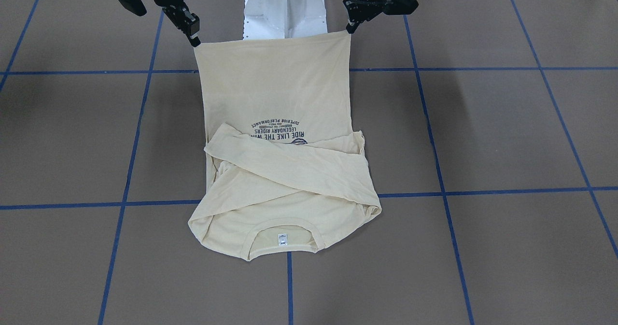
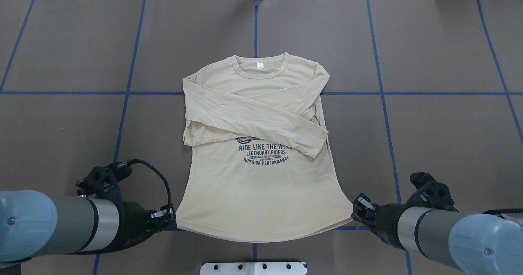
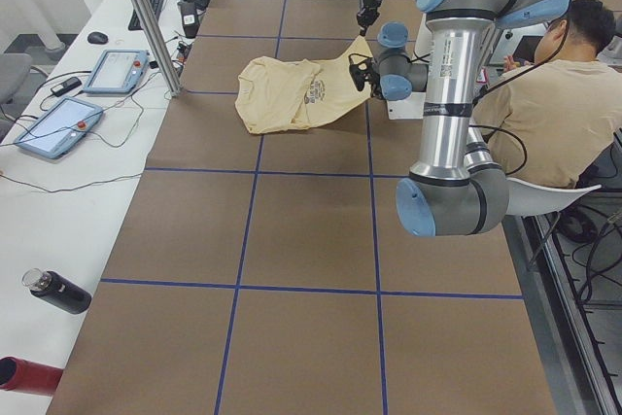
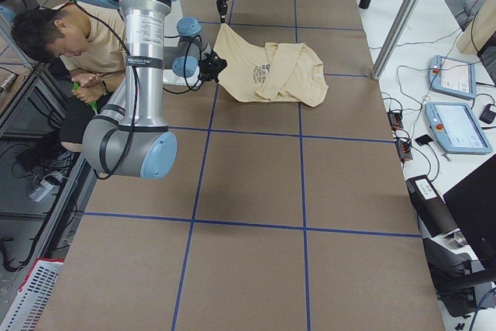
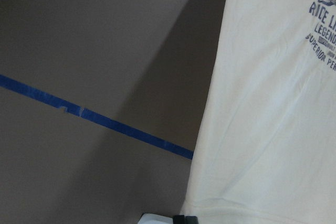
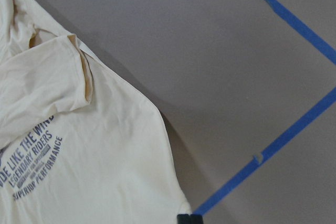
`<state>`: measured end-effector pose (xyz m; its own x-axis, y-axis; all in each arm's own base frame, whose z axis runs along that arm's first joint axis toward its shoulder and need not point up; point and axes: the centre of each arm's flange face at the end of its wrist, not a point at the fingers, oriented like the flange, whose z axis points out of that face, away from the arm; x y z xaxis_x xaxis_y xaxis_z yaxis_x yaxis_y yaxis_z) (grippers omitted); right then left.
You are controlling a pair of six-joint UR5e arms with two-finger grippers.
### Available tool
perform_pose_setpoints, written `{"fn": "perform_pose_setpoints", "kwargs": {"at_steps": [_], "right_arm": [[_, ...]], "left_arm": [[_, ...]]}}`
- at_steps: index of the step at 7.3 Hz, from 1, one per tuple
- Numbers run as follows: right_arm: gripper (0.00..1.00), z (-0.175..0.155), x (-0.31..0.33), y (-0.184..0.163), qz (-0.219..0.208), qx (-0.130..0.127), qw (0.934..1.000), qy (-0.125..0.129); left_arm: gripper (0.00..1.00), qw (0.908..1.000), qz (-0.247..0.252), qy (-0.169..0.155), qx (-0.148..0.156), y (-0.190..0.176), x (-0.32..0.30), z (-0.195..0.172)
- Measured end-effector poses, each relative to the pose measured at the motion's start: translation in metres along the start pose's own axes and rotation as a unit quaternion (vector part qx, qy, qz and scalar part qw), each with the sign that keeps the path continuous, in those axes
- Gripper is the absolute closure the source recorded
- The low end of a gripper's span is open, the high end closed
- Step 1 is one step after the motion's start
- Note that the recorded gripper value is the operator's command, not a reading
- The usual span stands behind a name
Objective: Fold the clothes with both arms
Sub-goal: 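Lift the hem with both grippers and fold it toward the collar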
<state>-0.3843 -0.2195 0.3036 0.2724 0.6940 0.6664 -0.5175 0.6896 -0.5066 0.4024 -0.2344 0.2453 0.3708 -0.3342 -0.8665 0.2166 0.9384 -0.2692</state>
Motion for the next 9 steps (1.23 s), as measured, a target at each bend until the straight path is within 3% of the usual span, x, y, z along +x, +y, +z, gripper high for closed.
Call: {"fn": "perform_pose_setpoints", "kwargs": {"at_steps": [3, 6, 9], "right_arm": [[1.00, 0.033, -0.124, -0.086, -0.010, 0.033, 0.9991, 0.026], [1.00, 0.035, -0.217, -0.170, -0.045, 0.097, 0.9927, 0.057], [1.00, 0.071, -0.275, -0.213, -0.067, 0.121, 0.9869, 0.083]], "left_arm": [[1.00, 0.9950, 0.072, -0.010, 0.069, -0.115, 0.038, 0.023], [1.00, 0.9902, 0.056, -0.007, 0.128, -0.200, 0.064, 0.011], [1.00, 0.9870, 0.040, 0.004, 0.155, -0.252, 0.075, 0.007]]}}
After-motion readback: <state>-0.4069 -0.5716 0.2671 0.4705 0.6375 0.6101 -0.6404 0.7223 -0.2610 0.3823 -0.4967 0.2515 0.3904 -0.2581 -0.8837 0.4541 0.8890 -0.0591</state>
